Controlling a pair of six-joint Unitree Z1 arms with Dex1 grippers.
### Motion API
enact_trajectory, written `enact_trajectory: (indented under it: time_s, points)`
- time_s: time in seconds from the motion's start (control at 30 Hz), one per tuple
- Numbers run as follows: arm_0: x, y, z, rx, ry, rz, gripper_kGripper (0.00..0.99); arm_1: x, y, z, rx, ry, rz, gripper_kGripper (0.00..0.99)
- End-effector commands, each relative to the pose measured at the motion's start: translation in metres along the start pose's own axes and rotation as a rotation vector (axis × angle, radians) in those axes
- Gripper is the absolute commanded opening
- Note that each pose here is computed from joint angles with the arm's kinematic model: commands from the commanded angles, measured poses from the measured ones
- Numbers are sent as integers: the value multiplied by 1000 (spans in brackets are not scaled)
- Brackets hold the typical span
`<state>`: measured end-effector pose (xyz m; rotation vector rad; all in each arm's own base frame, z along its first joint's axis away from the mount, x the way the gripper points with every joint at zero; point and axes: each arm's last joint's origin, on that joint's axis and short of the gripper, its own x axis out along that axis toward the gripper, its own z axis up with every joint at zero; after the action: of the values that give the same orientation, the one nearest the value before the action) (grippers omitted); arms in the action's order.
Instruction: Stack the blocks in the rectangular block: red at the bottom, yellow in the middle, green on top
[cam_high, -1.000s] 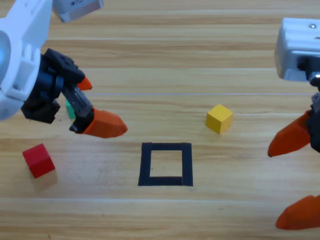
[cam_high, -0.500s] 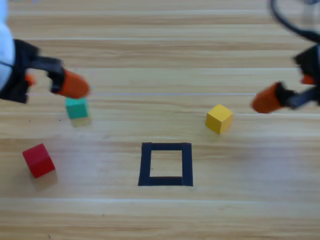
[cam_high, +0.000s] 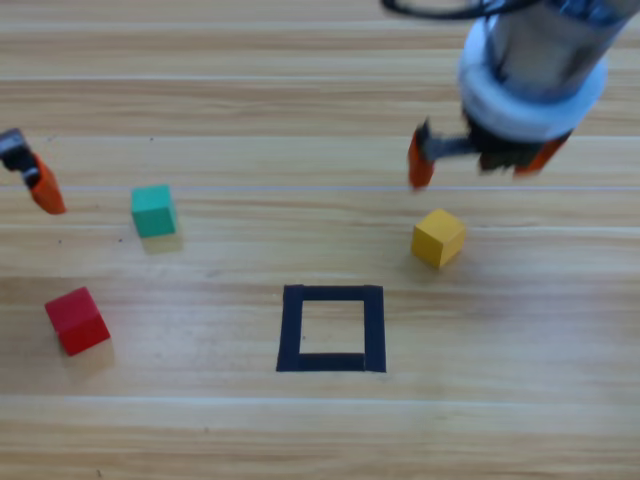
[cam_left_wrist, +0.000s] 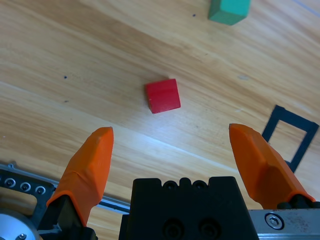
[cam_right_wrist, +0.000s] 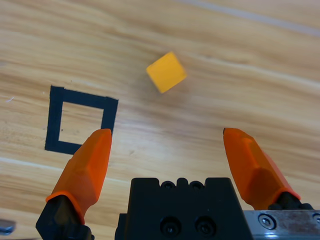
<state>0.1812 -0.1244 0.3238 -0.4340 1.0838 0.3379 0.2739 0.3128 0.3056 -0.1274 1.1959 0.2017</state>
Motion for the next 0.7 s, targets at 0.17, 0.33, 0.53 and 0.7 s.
enact_trajectory:
  time_s: [0.17,0.33,0.53,0.7]
  points:
    - [74,-20,17,-89,184,195,973,76,-13,18,344,158,-52,990]
    - [97,-22,22,-146,220,222,969,87,-13,17,473,153,-99,990]
    - [122,-21,31,-200,247,232,959,111,-7,17,547,175,-135,985]
    - [138,-15,31,-215,267,214,960,138,0,20,586,190,-159,979]
